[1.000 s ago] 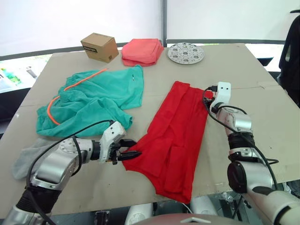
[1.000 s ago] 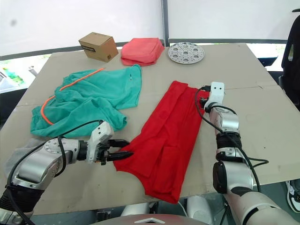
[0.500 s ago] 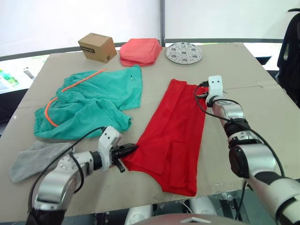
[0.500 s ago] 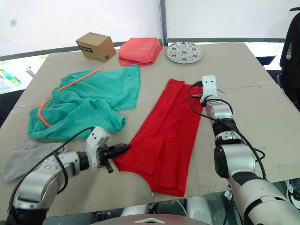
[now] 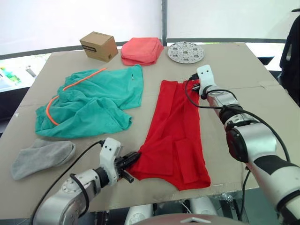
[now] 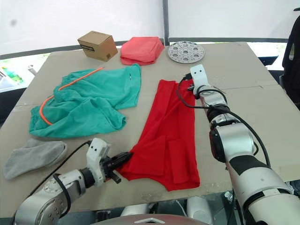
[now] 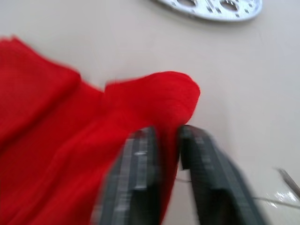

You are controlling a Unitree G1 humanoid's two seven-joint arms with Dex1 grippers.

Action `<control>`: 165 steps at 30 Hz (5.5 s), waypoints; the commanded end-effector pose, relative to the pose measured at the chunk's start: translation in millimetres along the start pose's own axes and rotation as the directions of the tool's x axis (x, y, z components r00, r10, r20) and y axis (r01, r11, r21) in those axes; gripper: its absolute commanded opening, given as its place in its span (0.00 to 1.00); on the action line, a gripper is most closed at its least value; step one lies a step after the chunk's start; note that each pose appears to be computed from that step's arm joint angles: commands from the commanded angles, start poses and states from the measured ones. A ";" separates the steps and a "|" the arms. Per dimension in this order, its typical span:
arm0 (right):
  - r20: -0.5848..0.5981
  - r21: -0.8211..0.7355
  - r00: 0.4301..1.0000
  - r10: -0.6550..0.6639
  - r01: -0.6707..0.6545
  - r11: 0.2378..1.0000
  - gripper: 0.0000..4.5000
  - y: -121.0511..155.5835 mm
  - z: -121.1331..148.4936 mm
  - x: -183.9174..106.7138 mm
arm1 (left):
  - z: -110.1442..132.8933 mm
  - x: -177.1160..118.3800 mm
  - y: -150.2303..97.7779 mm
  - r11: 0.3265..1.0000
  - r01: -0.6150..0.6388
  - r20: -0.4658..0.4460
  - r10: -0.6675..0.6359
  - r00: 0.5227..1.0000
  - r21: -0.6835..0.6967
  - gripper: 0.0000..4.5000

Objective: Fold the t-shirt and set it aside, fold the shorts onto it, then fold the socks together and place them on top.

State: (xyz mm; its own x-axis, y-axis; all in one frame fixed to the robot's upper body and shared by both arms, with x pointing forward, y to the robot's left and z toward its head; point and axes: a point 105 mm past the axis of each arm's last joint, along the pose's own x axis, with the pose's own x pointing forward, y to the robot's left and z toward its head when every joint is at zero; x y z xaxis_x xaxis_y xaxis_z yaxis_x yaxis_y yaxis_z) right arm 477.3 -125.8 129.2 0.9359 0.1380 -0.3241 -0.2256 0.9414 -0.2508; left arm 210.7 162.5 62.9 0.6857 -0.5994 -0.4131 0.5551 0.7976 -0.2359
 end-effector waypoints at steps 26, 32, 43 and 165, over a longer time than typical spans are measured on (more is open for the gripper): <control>-0.243 -0.735 0.616 0.749 -0.621 0.272 1.00 41.3 -119.9 -287.3 | 2.9 -20.9 14.1 0.504 0.609 -0.300 -0.564 0.769 0.613 0.99; -0.227 -0.786 0.635 0.738 -0.567 0.246 1.00 42.9 -136.2 -271.0 | 5.3 -11.0 23.3 0.408 0.570 -0.320 -0.535 0.782 0.713 0.99; -0.137 -0.823 0.598 0.789 -0.512 0.246 1.00 71.8 -129.2 -268.4 | 21.2 4.5 19.6 0.321 0.496 -0.282 -0.528 0.801 0.807 0.99; 0.325 0.211 0.927 0.186 -0.263 0.942 0.13 56.5 -14.7 -74.0 | 158.7 99.4 88.5 0.997 0.076 0.470 -0.054 0.881 -0.028 0.00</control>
State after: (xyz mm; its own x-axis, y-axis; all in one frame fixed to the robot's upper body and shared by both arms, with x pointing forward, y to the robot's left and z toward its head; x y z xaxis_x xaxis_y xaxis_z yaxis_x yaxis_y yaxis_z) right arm 392.0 -79.0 86.4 0.8938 0.4099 -0.1822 -0.4092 0.9114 0.0430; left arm 408.3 163.4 101.6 0.8208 -0.5684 -0.0572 0.5175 0.7821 -0.3471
